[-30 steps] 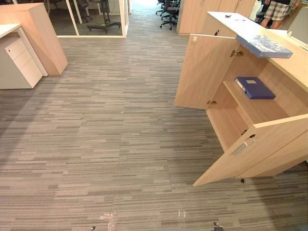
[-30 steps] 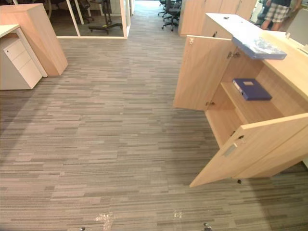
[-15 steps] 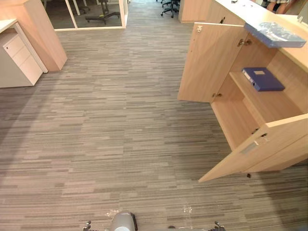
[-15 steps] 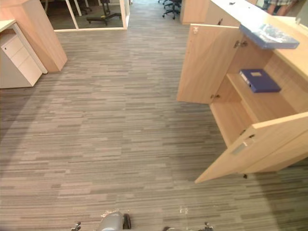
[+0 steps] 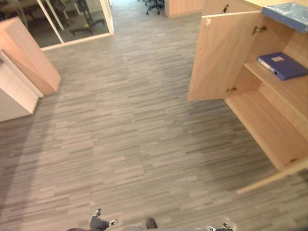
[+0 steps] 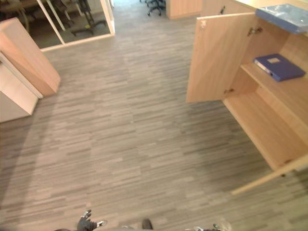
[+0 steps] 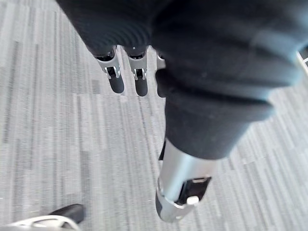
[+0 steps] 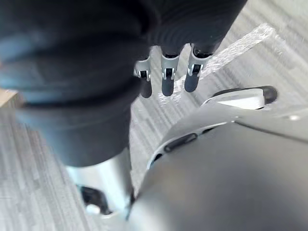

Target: Walk over to the cabinet, pick up the folder, carry it to the office cabinet, place the folder inside the office cabinet, then close the office cabinet door

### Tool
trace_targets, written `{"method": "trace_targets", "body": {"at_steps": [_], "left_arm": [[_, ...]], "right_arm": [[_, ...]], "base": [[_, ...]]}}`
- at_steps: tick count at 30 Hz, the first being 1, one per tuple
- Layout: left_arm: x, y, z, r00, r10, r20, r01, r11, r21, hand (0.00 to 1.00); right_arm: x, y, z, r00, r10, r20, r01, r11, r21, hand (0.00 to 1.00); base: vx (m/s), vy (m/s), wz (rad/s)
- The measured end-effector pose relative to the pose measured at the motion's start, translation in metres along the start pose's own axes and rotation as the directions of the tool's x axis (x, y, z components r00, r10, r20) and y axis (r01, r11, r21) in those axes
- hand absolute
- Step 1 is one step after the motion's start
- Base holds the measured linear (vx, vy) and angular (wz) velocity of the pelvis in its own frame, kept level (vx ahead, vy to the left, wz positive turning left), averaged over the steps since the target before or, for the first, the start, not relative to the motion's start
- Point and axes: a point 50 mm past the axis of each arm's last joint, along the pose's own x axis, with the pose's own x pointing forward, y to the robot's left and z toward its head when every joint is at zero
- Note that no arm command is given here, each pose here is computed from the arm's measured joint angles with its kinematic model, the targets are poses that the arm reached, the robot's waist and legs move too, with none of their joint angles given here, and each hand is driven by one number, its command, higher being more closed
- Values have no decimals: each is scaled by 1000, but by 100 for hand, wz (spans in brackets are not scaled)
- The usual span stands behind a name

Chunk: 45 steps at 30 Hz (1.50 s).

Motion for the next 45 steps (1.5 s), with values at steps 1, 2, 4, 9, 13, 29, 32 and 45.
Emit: {"method": "trace_targets", "body": {"at_steps": [1, 2, 4, 9, 13, 29, 32, 45], "left_arm": [[1, -2, 2, 1000, -10, 2, 10, 1000, -3, 0], [1, -4, 3, 1000, -21, 6, 21, 1000, -7, 0], [3, -5, 8, 1000, -22, 17, 23, 999, -26, 0], [8, -10, 21, 999, -29, 33, 31, 998, -56, 0], [5, -19, 16, 999, -36, 2, 36, 993, -115, 0], [1, 5, 11, 985, 167, -46, -170, 875, -453, 0], [1, 3, 8, 984, 169, -61, -178, 868, -463, 0], [-2, 9, -12, 980, 161, -120, -193, 917, -348, 0]], "right_arm": [[0, 1, 5, 1000, 7, 22, -7, 1000, 1, 0], [0, 4, 8, 999, 13, 36, -13, 1000, 7, 0], [0, 9, 17, 997, 26, 73, -28, 999, 17, 0], [-4, 28, 19, 993, 76, 95, -81, 995, 51, 0], [-9, 23, -4, 997, 68, 40, -70, 996, 48, 0], [-7, 21, -12, 999, 49, -18, -47, 993, 106, 0], [-7, 27, -3, 998, 66, 9, -67, 993, 95, 0], [-5, 35, 10, 995, 89, 43, -91, 995, 47, 0]], "base": [[234, 122, 46], [262, 81, 45], [172, -9, 19], [76, -162, 6], [224, -258, 16], [316, -143, -24], [239, 220, -64], [259, 359, -66]]}}
